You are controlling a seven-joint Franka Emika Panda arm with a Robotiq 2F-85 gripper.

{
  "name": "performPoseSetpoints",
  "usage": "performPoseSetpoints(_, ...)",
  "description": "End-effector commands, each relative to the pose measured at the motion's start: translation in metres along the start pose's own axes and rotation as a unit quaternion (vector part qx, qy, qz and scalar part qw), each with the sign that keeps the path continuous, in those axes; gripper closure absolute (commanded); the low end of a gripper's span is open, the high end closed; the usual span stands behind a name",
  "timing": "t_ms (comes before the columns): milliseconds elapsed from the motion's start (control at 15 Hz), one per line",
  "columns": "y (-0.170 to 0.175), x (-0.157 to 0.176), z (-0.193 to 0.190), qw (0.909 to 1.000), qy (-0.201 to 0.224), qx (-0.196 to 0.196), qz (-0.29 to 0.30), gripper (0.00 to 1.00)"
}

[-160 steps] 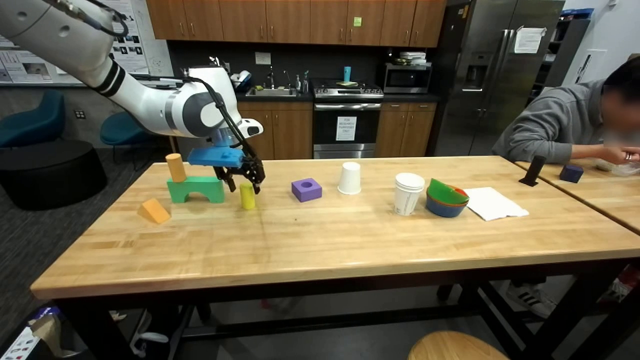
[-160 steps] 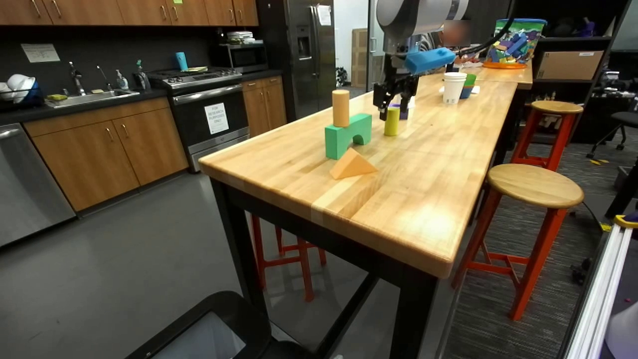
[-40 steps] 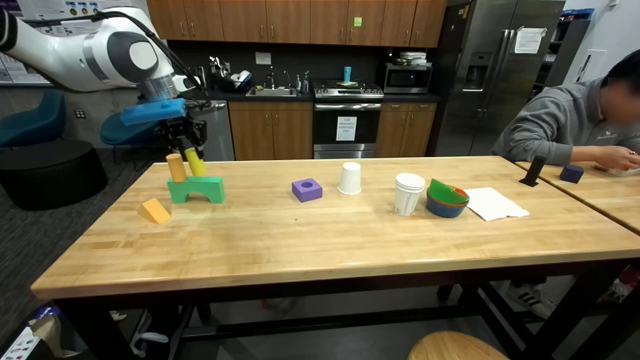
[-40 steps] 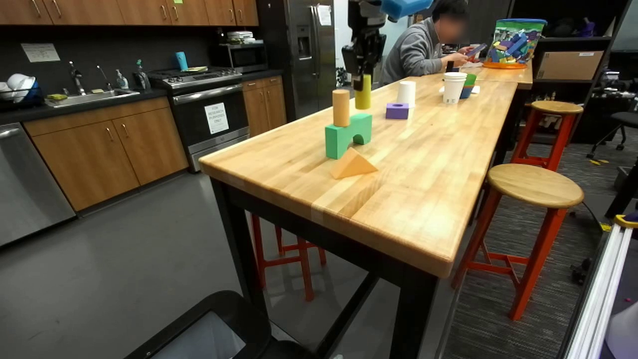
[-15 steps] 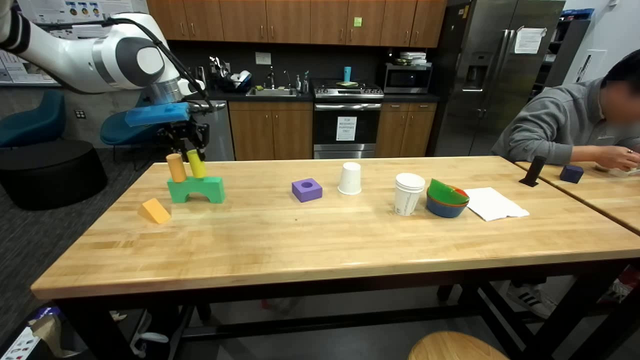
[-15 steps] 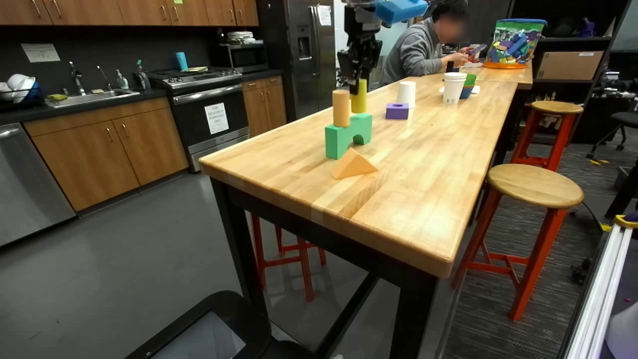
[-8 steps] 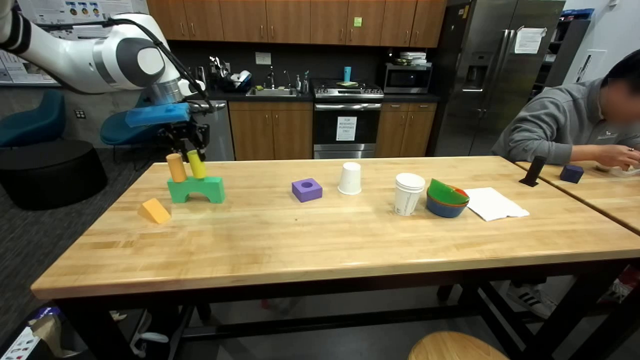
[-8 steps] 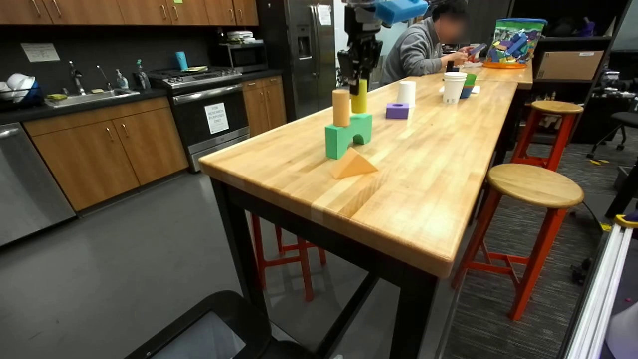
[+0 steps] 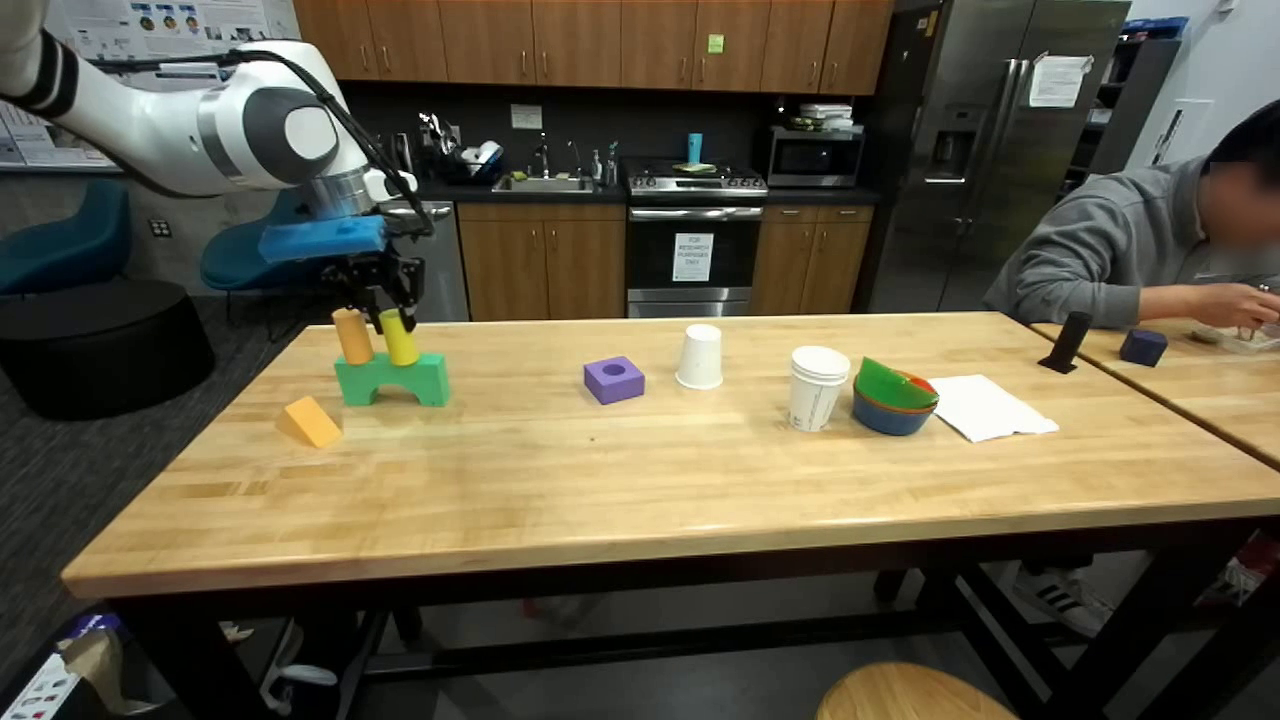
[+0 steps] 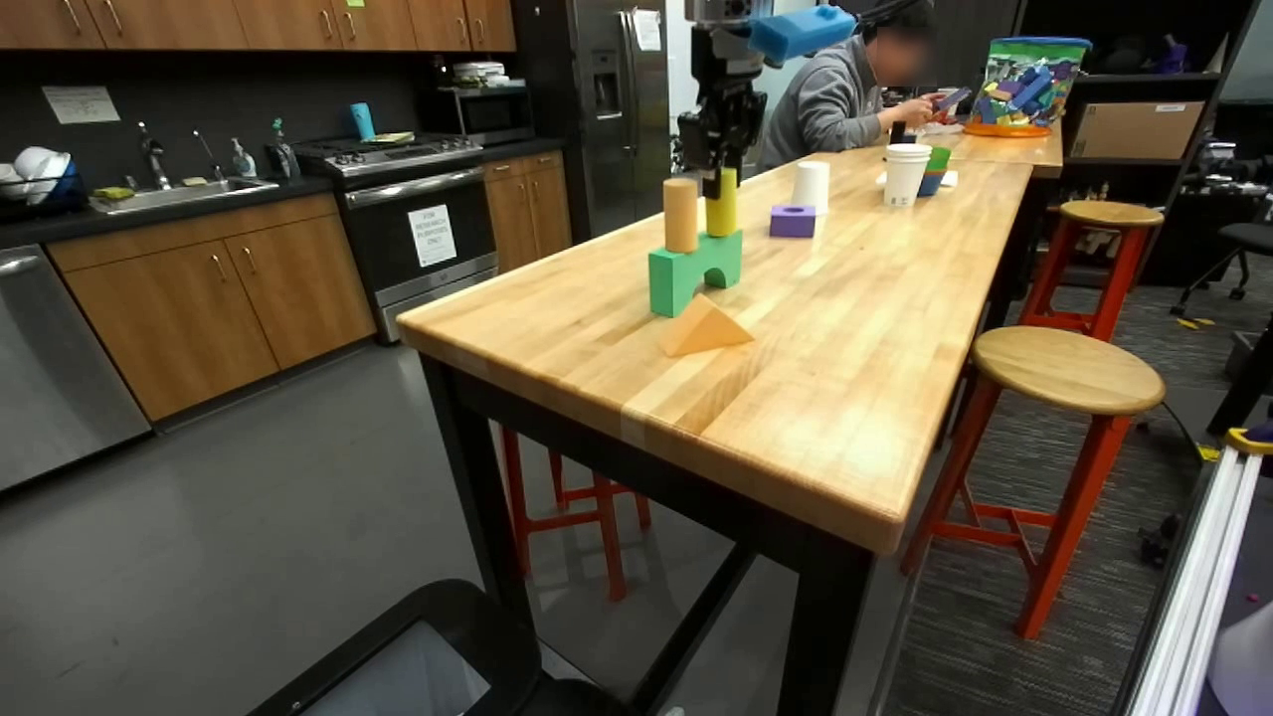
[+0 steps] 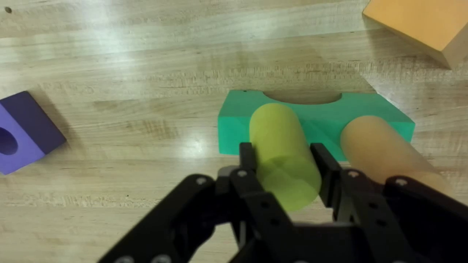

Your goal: Put the yellow cylinder on top of the green block

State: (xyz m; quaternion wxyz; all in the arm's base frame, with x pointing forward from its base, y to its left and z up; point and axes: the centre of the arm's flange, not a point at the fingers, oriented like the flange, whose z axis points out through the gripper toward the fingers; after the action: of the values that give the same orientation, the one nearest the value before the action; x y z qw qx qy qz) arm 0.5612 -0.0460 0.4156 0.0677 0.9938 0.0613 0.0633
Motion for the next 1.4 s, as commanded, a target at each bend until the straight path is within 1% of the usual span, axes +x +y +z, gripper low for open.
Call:
performPoseSetpoints(0, -0.0005, 0.0018, -0.0018, 1.0, 0.001, 0.002, 0.005, 0.84)
performPoseSetpoints(1333, -0.0041, 0.0071, -0.0024, 1.0, 0.01, 0.001, 0.0, 0.84)
